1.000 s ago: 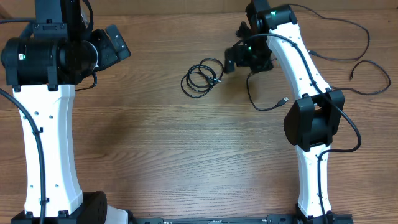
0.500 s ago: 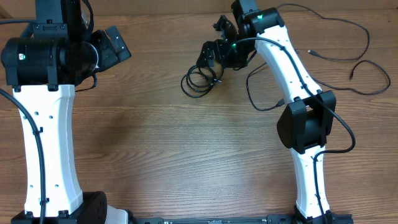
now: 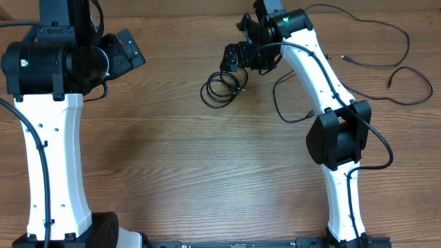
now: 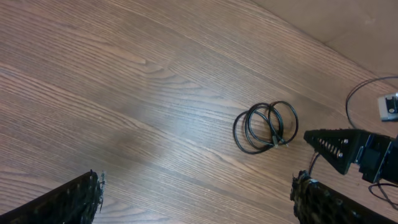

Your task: Untangle cables

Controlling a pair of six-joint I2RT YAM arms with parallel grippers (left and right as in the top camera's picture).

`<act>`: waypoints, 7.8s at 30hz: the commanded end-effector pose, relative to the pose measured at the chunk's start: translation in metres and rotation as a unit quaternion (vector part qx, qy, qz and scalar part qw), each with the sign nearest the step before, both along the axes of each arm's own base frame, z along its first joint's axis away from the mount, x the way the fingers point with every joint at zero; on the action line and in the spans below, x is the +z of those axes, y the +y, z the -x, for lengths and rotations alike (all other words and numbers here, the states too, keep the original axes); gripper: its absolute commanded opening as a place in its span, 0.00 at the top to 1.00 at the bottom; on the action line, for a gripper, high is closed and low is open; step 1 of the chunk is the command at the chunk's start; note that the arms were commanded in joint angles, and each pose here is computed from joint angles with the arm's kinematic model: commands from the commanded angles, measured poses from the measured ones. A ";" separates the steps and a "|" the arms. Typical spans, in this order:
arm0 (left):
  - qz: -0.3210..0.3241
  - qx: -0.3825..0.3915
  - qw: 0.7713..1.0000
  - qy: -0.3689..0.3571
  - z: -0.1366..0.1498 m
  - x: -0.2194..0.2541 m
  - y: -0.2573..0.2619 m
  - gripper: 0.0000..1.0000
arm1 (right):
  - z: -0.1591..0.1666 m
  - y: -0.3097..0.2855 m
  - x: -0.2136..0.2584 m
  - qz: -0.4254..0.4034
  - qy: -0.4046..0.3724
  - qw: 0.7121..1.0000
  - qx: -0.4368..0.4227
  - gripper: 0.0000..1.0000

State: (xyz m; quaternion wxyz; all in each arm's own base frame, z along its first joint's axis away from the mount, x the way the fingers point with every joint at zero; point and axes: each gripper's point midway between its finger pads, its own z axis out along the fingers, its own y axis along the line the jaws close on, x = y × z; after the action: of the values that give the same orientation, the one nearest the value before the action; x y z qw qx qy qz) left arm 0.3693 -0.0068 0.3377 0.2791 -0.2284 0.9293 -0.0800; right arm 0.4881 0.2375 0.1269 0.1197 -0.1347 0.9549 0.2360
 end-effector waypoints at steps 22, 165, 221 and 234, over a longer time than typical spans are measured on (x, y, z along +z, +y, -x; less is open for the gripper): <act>0.018 0.022 1.000 0.004 -0.002 -0.003 -0.002 0.00 | -0.030 -0.045 0.034 -0.038 -0.032 0.997 -0.063 0.00; 0.032 0.025 0.999 0.024 0.006 -0.008 -0.005 0.00 | 0.003 0.034 -0.106 0.094 -0.058 0.994 -0.007 0.85; 0.032 0.025 0.999 0.022 0.005 -0.008 -0.005 0.01 | 0.048 0.112 0.117 -0.208 -0.030 0.973 0.097 0.96; 0.032 0.025 0.999 0.021 0.005 -0.007 -0.005 0.00 | 0.077 0.130 0.190 -0.334 -0.033 0.927 0.166 0.96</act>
State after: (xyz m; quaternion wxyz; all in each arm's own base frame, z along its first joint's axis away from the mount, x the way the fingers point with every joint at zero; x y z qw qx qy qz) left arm 0.3621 -0.0130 0.3334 0.2554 -0.2583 0.9261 -0.1020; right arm 0.4497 0.3590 0.2265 0.1278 -0.1733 0.8624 0.4581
